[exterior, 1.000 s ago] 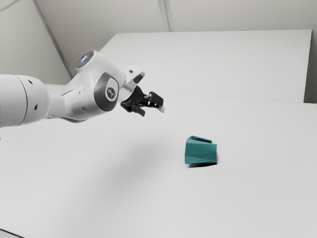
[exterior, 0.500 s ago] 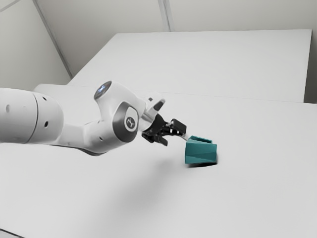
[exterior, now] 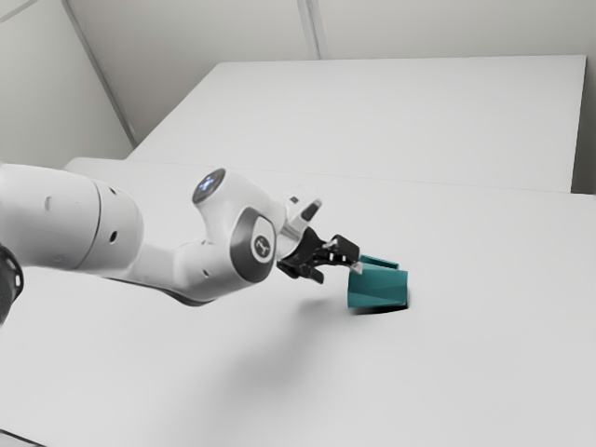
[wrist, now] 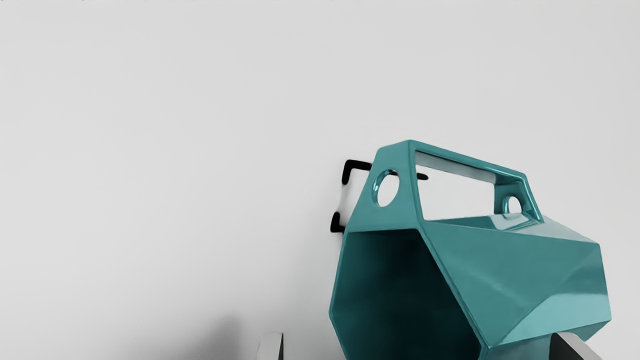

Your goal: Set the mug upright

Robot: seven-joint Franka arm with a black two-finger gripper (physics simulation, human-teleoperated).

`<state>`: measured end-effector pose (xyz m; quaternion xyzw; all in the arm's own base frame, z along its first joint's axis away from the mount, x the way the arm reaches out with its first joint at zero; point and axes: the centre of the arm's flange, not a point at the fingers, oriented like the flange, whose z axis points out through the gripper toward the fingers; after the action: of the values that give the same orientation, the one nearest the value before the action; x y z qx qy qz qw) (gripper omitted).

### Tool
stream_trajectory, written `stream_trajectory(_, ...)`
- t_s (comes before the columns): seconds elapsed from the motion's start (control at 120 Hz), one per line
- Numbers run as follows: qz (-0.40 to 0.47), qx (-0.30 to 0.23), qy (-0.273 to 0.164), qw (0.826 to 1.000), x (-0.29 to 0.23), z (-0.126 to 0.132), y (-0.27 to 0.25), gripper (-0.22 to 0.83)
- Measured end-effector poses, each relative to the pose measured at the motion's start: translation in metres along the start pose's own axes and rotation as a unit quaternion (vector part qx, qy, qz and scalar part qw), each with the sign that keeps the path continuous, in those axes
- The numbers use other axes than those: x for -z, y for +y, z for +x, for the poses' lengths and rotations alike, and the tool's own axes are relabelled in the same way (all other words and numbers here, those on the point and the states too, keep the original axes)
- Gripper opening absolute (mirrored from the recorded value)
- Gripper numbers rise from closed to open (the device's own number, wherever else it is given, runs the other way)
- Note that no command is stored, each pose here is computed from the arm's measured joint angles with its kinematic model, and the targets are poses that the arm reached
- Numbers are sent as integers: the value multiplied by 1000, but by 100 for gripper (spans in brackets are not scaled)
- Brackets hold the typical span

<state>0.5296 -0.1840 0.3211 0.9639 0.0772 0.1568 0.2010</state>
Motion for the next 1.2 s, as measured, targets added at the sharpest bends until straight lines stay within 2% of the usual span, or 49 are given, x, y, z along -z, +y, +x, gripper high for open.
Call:
stream_trajectory(0.4,-7,0,15,1000,-22,11,13,58)
stream_trajectory(0.858,-22,0,19,1000,-32,5,34,57)
stream_trajectory(1.033,-24,0,16,1000,-40,5,38,48)
stream_trajectory(1.2,-29,-2,23,999,-38,12,43,34)
